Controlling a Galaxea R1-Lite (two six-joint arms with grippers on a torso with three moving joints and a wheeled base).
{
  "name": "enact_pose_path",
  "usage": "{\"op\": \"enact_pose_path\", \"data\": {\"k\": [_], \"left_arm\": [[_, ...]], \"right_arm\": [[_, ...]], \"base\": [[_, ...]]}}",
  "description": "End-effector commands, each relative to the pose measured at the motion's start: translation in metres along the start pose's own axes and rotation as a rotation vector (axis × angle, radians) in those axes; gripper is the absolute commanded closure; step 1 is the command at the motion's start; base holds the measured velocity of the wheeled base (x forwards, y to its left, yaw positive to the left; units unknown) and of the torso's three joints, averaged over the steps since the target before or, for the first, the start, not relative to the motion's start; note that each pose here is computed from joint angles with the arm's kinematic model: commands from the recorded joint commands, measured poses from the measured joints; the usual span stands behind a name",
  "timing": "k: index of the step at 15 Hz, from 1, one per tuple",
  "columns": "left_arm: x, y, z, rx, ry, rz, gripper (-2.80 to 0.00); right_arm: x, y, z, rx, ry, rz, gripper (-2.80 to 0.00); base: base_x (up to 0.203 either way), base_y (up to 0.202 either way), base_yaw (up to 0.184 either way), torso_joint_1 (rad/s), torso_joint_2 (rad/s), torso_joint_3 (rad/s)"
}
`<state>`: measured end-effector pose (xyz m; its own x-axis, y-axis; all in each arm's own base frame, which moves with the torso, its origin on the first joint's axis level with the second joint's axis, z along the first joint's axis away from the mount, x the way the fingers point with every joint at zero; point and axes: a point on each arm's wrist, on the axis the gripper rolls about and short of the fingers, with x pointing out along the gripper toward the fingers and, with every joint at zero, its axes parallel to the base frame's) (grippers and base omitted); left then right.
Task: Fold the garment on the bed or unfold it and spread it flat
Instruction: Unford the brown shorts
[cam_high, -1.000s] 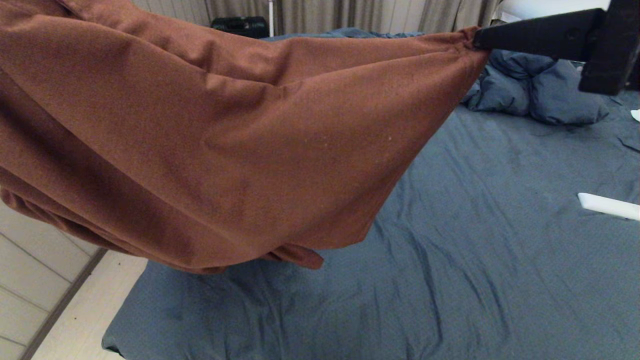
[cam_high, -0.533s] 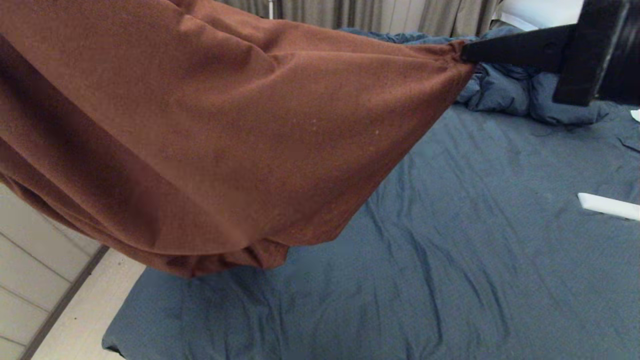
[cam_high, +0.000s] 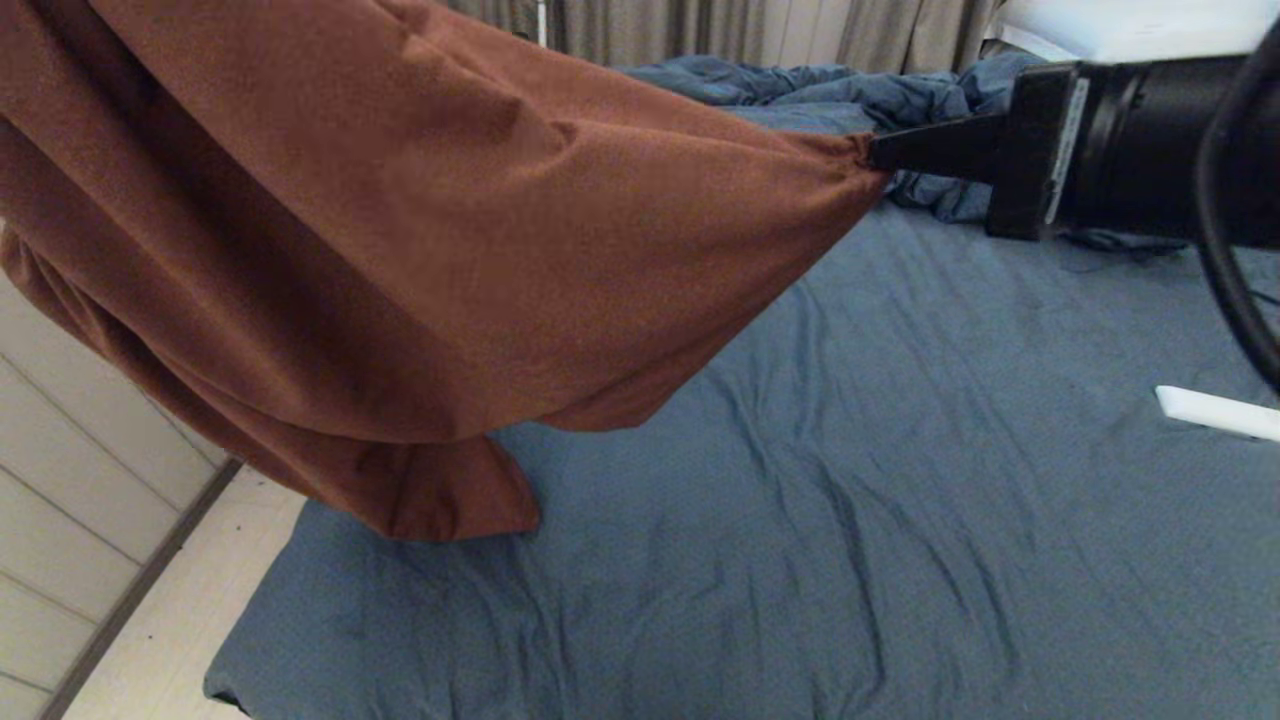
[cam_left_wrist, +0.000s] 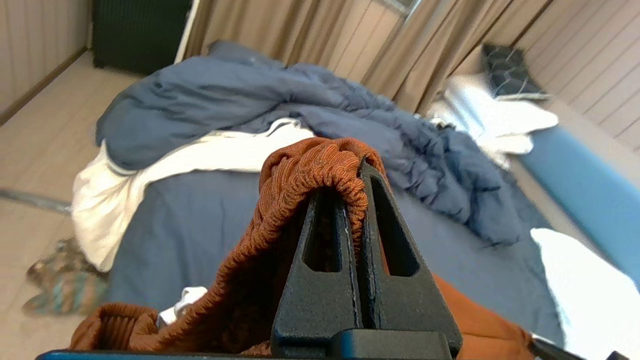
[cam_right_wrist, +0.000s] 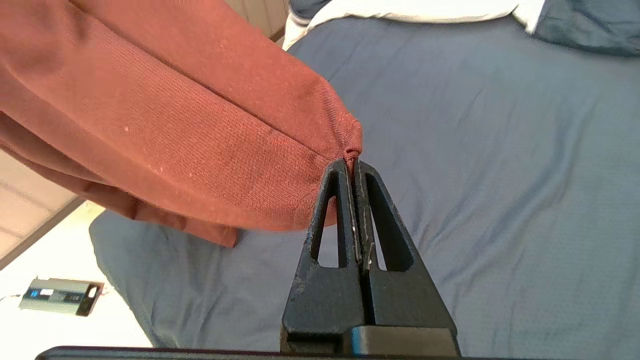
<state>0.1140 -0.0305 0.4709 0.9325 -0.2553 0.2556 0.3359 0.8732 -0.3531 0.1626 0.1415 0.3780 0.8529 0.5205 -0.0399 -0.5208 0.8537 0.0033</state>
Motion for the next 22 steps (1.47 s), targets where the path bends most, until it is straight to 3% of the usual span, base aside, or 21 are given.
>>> {"op": "enact_pose_path", "data": {"k": [1,5,8,11,17,22], "left_arm": [[0.002,0.001,-0.002,0.006,0.017,0.007,0.0],[0.033,0.003,-0.008,0.03,0.04,0.01,0.0],[0.077,-0.004,-0.038,0.045,0.116,0.007,0.0],[0.131,-0.022,-0.086,0.088,0.132,0.028,0.0],[0.199,-0.06,-0.202,0.122,0.299,-0.05,0.0],[0.235,-0.065,-0.283,0.138,0.362,-0.06,0.0]], "right_arm": [[0.007,0.01,-0.004,-0.006,0.019,0.041,0.0],[0.029,0.027,-0.014,0.007,0.057,0.093,0.0],[0.056,0.03,-0.027,0.072,0.08,0.114,0.0],[0.08,0.001,-0.034,0.098,0.055,0.018,0.0],[0.084,-0.063,-0.058,0.122,0.106,-0.176,0.0],[0.07,-0.096,-0.101,0.155,0.164,-0.258,0.0]], "base": [[0.0,0.0,0.0,0.0,0.0,0.0],[0.0,0.0,0.0,0.0,0.0,0.0],[0.0,0.0,0.0,0.0,0.0,0.0],[0.0,0.0,0.0,0.0,0.0,0.0],[0.0,0.0,0.0,0.0,0.0,0.0],[0.0,0.0,0.0,0.0,0.0,0.0]]}}
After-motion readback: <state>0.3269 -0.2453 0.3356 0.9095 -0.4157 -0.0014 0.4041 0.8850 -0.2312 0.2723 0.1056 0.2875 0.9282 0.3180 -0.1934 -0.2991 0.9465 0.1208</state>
